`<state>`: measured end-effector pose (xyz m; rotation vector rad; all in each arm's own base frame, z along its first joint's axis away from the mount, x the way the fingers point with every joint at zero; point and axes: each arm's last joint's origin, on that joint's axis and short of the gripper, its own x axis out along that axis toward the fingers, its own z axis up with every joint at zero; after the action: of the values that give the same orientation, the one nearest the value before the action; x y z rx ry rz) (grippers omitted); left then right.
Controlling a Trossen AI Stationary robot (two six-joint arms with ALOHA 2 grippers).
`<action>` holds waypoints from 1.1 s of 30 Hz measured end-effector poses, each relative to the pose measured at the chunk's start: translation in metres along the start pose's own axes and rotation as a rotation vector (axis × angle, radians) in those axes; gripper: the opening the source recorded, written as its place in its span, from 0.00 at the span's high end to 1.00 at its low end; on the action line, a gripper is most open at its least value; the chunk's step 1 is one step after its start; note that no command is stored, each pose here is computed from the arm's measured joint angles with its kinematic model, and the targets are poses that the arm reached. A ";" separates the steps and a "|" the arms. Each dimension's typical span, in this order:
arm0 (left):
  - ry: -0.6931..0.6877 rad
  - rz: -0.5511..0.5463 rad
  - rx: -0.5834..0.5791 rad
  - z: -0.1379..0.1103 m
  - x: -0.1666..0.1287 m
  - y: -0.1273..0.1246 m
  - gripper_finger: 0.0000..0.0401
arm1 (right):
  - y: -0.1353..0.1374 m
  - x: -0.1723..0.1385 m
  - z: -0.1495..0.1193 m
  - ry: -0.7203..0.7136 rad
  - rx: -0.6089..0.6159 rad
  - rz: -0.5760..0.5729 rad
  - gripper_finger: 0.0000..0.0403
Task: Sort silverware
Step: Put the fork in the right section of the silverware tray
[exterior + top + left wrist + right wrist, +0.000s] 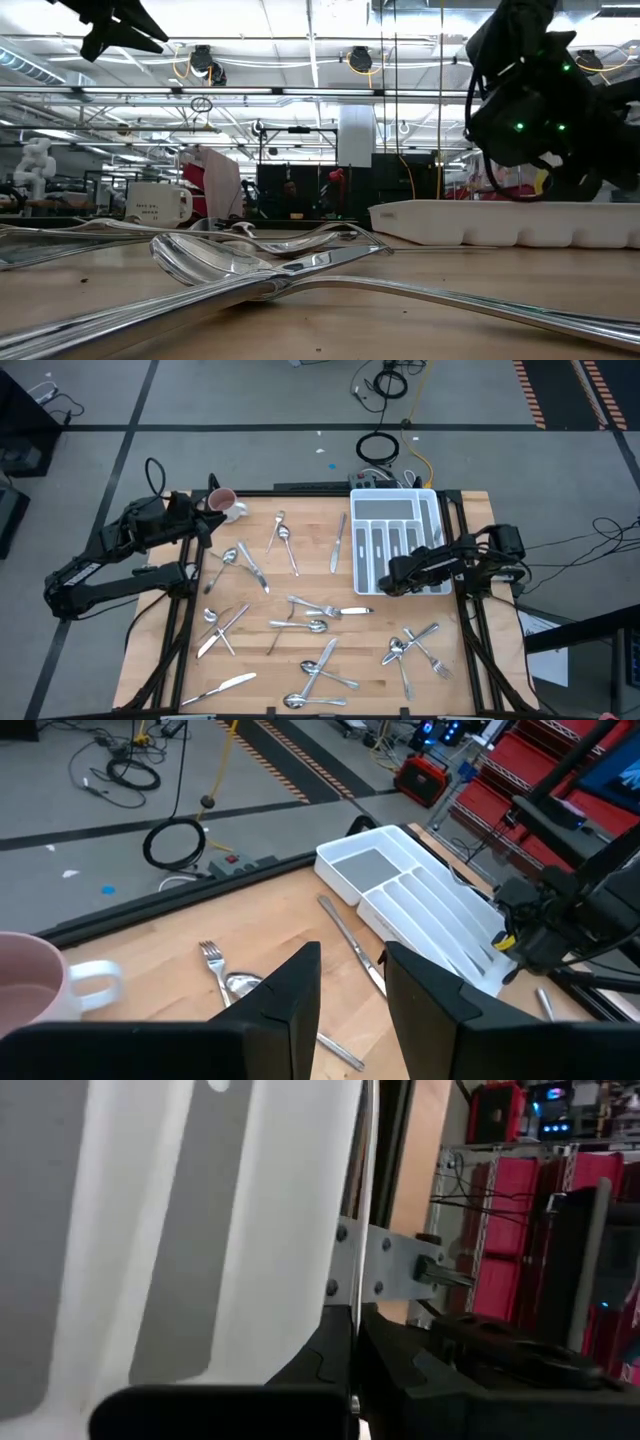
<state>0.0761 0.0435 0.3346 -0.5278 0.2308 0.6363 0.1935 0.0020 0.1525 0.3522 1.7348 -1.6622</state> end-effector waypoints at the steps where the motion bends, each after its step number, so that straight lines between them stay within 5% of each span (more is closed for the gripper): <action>1: -0.001 0.003 0.000 0.000 0.000 0.000 0.71 | 0.001 0.000 -0.001 -0.003 0.000 0.011 1.00; 18: -0.008 0.016 0.000 0.000 0.000 0.000 0.71 | 0.017 0.011 -0.003 -0.005 -0.101 0.095 0.99; 33: -0.008 0.016 0.000 0.000 0.000 0.000 0.71 | 0.019 0.010 -0.002 -0.021 -0.090 0.118 0.74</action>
<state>0.0758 0.0439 0.3346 -0.5240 0.2274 0.6542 0.1976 0.0038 0.1311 0.3866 1.7330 -1.4941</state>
